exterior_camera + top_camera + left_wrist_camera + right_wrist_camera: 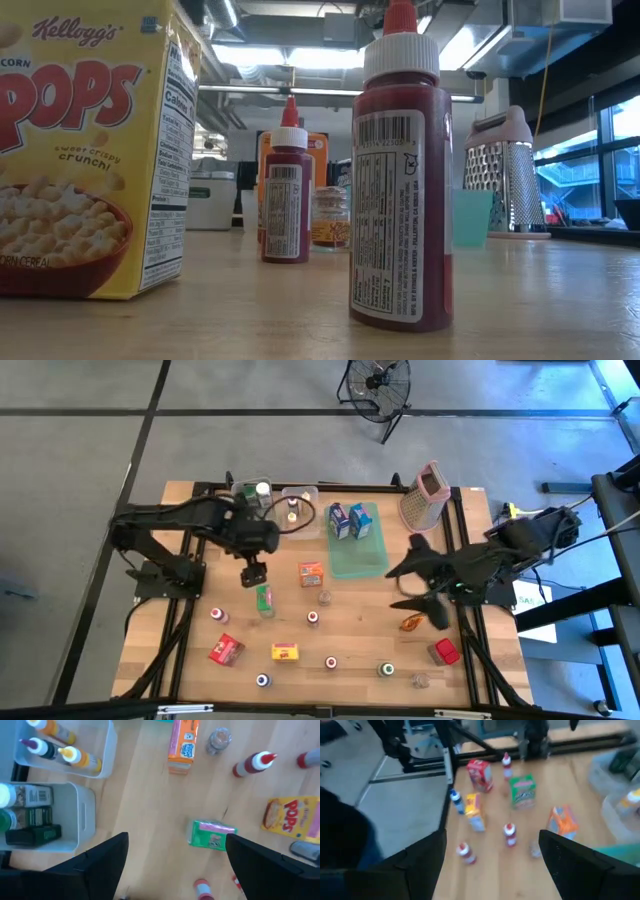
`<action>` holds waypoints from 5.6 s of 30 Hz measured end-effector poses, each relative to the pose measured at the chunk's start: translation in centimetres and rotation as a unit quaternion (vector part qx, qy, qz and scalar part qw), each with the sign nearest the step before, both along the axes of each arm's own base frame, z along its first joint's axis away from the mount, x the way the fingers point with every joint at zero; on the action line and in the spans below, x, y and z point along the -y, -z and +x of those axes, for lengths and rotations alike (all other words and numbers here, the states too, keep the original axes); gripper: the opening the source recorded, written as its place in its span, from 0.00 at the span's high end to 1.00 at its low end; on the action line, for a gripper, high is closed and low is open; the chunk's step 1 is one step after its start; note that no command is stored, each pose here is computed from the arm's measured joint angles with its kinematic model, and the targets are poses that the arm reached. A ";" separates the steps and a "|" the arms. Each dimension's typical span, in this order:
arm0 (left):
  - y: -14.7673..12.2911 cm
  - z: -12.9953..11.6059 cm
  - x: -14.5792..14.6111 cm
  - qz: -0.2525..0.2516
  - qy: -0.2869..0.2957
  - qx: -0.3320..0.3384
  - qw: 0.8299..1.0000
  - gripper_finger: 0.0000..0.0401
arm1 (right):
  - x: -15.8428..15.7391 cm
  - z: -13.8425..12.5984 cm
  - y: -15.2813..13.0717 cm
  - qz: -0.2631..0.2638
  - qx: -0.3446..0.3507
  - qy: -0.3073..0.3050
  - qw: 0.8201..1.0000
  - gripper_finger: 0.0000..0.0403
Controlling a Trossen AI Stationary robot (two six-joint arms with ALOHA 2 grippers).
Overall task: Pick & Place Kitchen Items
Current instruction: Put the orange cereal box into the blue bin
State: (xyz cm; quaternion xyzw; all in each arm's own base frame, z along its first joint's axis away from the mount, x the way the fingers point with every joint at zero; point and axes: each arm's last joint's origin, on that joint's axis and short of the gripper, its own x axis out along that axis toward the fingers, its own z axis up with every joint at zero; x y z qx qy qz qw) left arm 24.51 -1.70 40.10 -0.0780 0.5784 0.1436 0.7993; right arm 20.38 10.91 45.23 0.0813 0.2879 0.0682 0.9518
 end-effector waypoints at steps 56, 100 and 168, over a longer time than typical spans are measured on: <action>4.3 -7.2 10.4 0.046 -0.018 0.030 0.998 0.18 | 9.4 22.1 19.8 -0.136 -0.204 0.035 0.969 0.24; 4.2 -7.0 10.6 0.036 -0.017 0.040 0.998 0.18 | 9.5 23.6 23.8 -0.121 -0.243 0.003 0.962 0.48; 4.2 -7.0 10.7 0.037 0.012 0.035 0.999 0.18 | 7.9 8.2 -2.0 0.054 -0.153 0.348 0.923 0.71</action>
